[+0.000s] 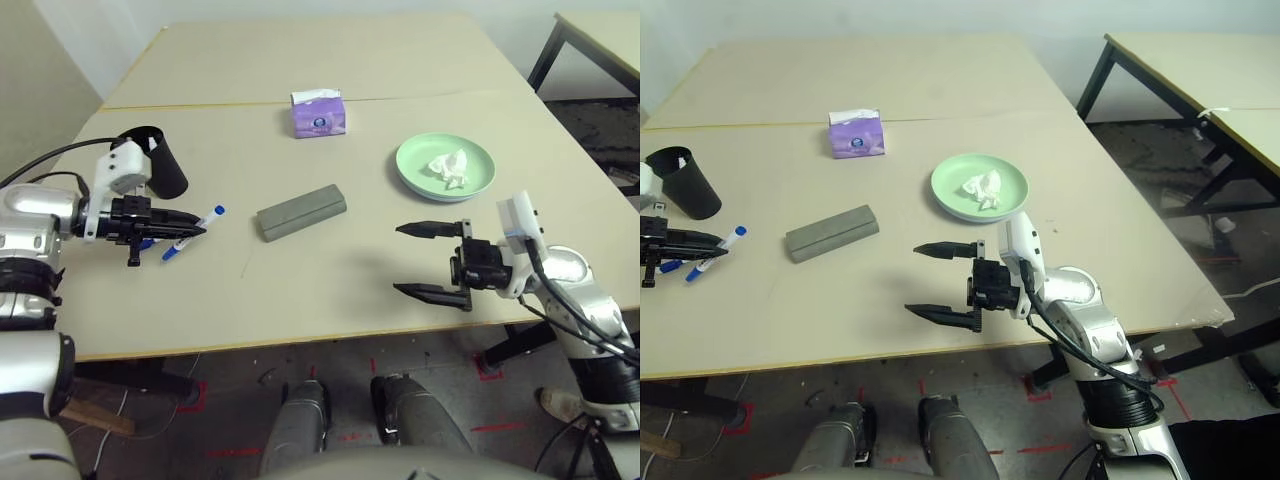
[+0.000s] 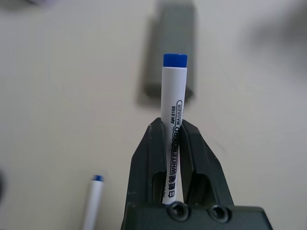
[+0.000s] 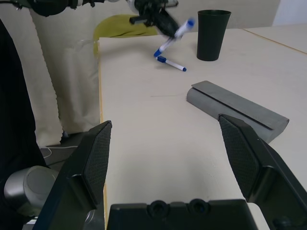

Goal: Organize and tidy the items on the table.

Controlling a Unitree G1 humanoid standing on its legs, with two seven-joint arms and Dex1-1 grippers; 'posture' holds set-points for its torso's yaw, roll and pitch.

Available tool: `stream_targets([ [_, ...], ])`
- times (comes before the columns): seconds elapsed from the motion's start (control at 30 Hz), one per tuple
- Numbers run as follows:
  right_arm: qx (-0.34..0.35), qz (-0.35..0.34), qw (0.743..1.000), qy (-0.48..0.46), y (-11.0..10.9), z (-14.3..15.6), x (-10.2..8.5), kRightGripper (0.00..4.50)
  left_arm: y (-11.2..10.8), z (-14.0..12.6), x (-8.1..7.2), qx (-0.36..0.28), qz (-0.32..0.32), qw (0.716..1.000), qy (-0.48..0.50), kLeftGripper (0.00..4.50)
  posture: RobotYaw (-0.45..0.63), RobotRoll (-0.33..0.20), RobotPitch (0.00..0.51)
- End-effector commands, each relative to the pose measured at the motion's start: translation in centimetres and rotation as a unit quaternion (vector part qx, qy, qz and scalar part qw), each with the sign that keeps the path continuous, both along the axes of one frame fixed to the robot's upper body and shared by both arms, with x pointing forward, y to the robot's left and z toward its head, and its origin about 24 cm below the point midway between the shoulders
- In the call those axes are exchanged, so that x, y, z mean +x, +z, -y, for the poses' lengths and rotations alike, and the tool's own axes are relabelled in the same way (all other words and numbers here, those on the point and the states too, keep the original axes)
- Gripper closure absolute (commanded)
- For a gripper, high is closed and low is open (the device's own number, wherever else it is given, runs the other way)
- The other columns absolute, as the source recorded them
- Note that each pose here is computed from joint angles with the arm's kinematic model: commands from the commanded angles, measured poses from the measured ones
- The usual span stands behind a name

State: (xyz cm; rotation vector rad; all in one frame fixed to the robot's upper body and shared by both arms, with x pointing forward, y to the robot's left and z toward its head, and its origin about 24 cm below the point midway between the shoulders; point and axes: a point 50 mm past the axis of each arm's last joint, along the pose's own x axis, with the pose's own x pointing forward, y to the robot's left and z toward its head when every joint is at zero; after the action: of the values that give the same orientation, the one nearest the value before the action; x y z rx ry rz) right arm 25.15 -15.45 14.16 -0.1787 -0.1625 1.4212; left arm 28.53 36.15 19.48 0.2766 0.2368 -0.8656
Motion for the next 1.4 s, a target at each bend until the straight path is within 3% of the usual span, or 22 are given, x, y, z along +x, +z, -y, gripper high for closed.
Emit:
stream_targets([
  [0.03,0.001,-0.004,1.0,-0.002,0.0,0.1,0.0,0.0,1.2,-0.5,-0.2,-0.091,0.058,0.993,0.055,4.21,-0.03,0.0,0.153],
  [0.27,-0.002,-0.009,1.0,-0.009,-0.2,0.3,0.0,0.0,4.4,-1.6,-0.1,-0.254,0.2,0.933,0.157,4.21,-0.02,0.0,0.147],
  [0.37,-0.003,-0.009,1.0,-0.01,-0.2,0.3,0.0,0.0,4.9,-1.5,0.3,-0.283,0.228,0.914,0.181,4.21,-0.03,0.0,0.142],
  [0.53,-0.001,-0.009,1.0,-0.01,-0.2,0.2,0.0,0.0,4.7,-2.1,1.6,-0.261,0.25,0.898,0.249,4.21,-0.03,0.0,0.14],
  [0.7,0.001,-0.008,1.0,-0.011,-0.2,-0.1,-0.1,0.0,3.1,-1.5,3.8,-0.184,0.238,0.903,0.308,4.21,-0.05,0.0,0.136],
  [0.87,0.002,-0.009,1.0,-0.014,-0.3,-0.2,-0.4,0.0,2.3,-1.2,5.1,-0.157,0.229,0.888,0.365,4.21,-0.06,0.0,0.131],
  [1.2,0.007,-0.014,1.0,-0.024,-0.6,-0.3,-1.1,0.0,2.8,-1.0,6.0,-0.155,0.237,0.87,0.403,4.21,-0.09,0.0,0.131],
  [1.4,0.008,-0.014,0.999,-0.028,-0.6,-0.4,-1.1,0.0,2.8,-0.8,6.1,-0.165,0.236,0.873,0.393,4.21,-0.1,0.0,0.127],
])
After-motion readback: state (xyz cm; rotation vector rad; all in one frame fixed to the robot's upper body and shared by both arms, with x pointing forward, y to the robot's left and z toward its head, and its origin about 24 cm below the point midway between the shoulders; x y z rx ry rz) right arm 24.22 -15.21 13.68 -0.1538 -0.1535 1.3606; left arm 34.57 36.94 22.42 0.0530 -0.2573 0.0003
